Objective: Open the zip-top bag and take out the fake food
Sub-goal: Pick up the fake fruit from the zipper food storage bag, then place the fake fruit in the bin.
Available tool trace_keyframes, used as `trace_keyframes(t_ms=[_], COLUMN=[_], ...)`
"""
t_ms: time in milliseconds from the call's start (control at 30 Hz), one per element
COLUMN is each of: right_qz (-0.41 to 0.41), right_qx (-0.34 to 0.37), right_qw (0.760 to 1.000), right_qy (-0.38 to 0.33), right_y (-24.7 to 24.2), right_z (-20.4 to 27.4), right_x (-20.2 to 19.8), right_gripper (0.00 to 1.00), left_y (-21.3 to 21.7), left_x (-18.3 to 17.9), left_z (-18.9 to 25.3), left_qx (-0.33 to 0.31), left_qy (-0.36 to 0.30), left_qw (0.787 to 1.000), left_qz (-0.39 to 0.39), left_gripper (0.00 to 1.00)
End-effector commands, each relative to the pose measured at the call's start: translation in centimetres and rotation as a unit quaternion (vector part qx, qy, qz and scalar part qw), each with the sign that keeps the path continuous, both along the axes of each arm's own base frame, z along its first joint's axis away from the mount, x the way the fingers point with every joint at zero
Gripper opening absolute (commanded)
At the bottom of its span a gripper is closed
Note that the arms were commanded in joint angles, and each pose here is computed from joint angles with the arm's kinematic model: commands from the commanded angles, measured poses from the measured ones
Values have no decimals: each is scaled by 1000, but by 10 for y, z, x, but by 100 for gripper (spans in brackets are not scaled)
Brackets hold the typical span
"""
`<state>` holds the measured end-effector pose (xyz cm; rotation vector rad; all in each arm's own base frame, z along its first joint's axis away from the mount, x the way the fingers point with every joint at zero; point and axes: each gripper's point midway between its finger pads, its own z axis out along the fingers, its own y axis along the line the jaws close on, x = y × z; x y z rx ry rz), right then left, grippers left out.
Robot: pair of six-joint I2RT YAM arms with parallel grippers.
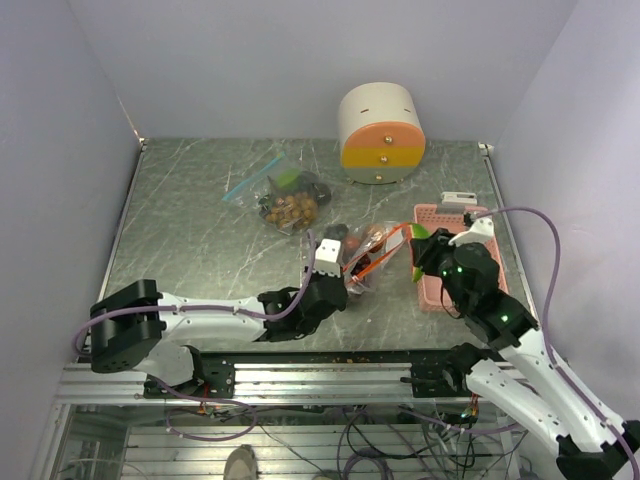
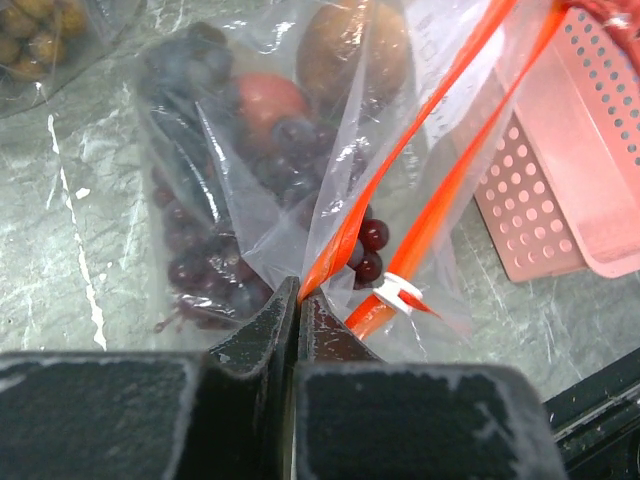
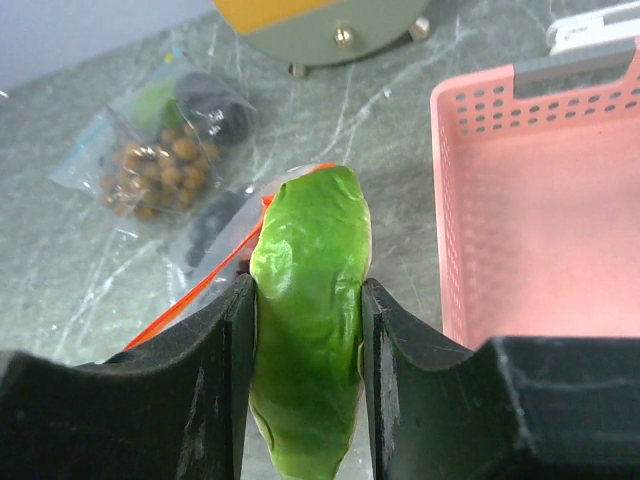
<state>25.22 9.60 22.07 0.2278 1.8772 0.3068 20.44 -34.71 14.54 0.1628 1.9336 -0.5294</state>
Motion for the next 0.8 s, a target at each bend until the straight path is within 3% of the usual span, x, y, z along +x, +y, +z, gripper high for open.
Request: trace_keyframes(t_ms=[0, 200, 367, 567, 767], right_qz=[-50, 46, 47, -62, -183], right_qx=[12, 29, 32, -13, -66], right_qw=[997, 997, 996, 997, 980], right_qy=[-59, -51, -67, -49, -39], right_y=[-24, 13, 12, -20, -54], right_z=[36, 43, 53, 37, 11], right_x=[2, 2, 1, 20, 39], right_gripper=[2, 3, 3, 3, 3], left_y=[3, -10, -17, -14, 6], left_x=[9, 27, 44, 43, 33], left_z=[-6, 5, 14, 12, -6], left_qx=[41, 38, 36, 25, 8], left_qy=[7, 16, 24, 32, 49], left_qw=[999, 999, 999, 999, 998], left_qz=[16, 14, 12, 11, 24], left_gripper=[10, 10, 11, 10, 9])
